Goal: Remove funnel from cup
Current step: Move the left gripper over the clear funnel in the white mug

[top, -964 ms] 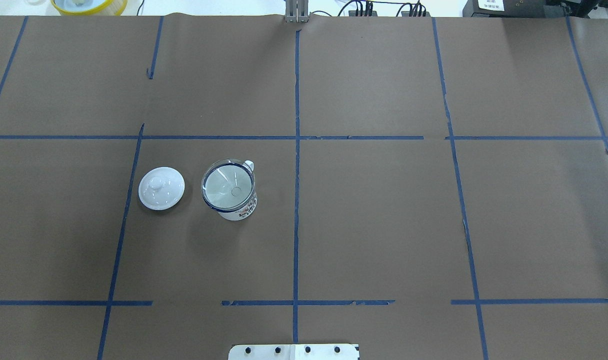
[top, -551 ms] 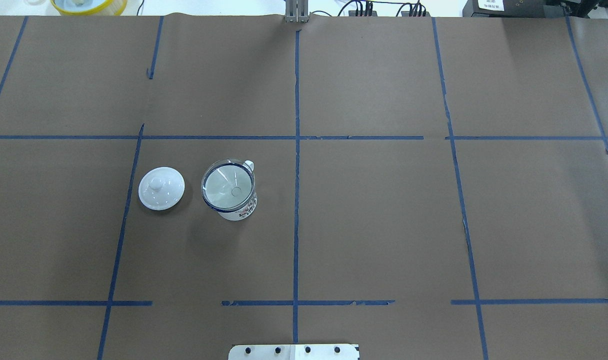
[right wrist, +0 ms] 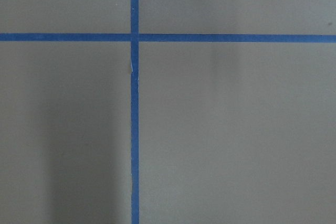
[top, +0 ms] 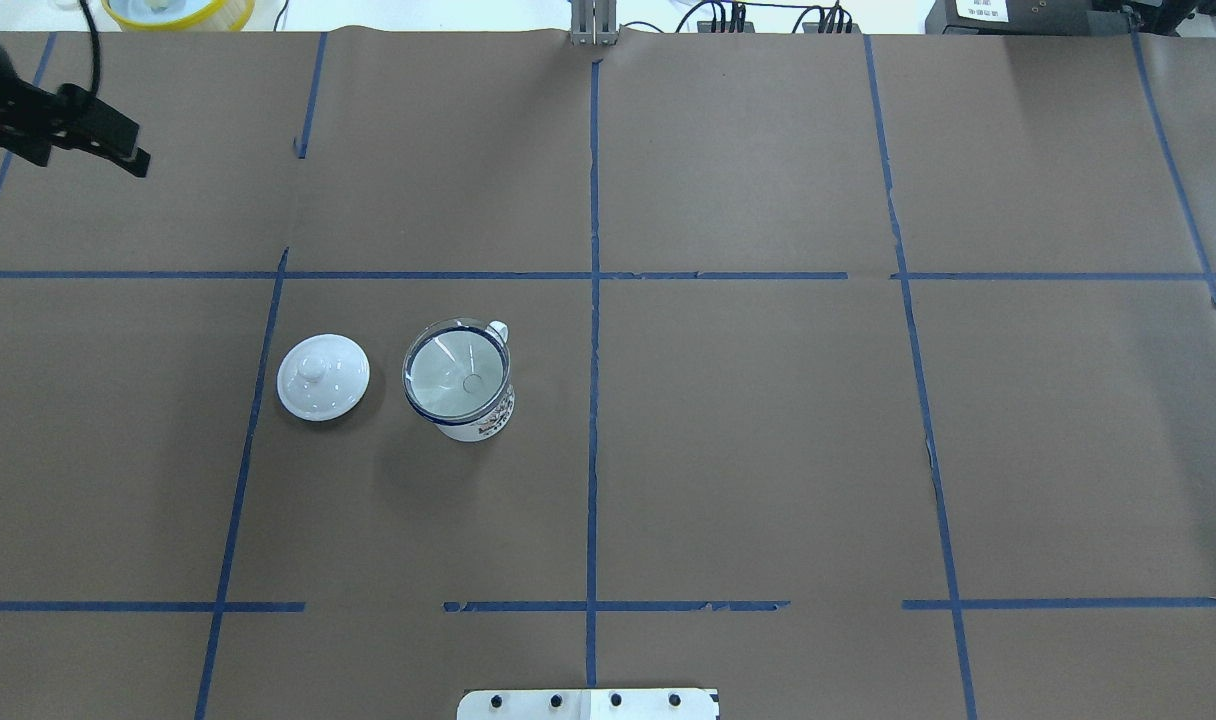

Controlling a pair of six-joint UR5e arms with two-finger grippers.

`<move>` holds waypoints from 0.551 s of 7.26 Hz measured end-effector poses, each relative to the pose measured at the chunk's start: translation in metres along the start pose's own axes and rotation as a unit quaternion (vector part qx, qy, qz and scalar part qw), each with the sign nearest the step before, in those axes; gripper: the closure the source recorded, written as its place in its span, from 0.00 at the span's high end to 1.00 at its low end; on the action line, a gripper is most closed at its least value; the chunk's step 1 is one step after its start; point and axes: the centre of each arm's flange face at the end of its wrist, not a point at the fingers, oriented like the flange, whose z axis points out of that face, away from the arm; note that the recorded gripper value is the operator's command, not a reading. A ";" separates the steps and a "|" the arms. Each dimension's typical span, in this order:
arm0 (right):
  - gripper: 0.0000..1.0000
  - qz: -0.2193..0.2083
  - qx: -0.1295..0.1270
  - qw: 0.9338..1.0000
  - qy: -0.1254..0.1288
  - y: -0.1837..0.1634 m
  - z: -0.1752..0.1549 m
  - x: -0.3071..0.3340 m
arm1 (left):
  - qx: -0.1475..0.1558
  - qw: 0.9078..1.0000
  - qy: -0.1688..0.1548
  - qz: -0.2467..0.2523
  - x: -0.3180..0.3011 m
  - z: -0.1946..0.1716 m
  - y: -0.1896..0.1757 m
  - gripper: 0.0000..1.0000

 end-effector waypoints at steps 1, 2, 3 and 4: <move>1.00 0.000 0.000 1.000 0.000 0.000 0.000 0.000 | -0.003 1.000 0.003 0.005 0.041 0.015 0.003 1.00; 1.00 0.000 0.000 1.000 0.000 0.000 0.000 0.000 | -0.004 1.000 0.004 0.014 0.075 0.028 0.009 1.00; 1.00 0.000 0.000 1.000 0.000 0.000 0.000 0.000 | -0.004 1.000 0.004 0.018 0.100 0.038 0.014 1.00; 1.00 0.000 0.000 1.000 0.000 0.000 0.000 0.000 | -0.004 1.000 0.004 0.018 0.114 0.043 0.017 1.00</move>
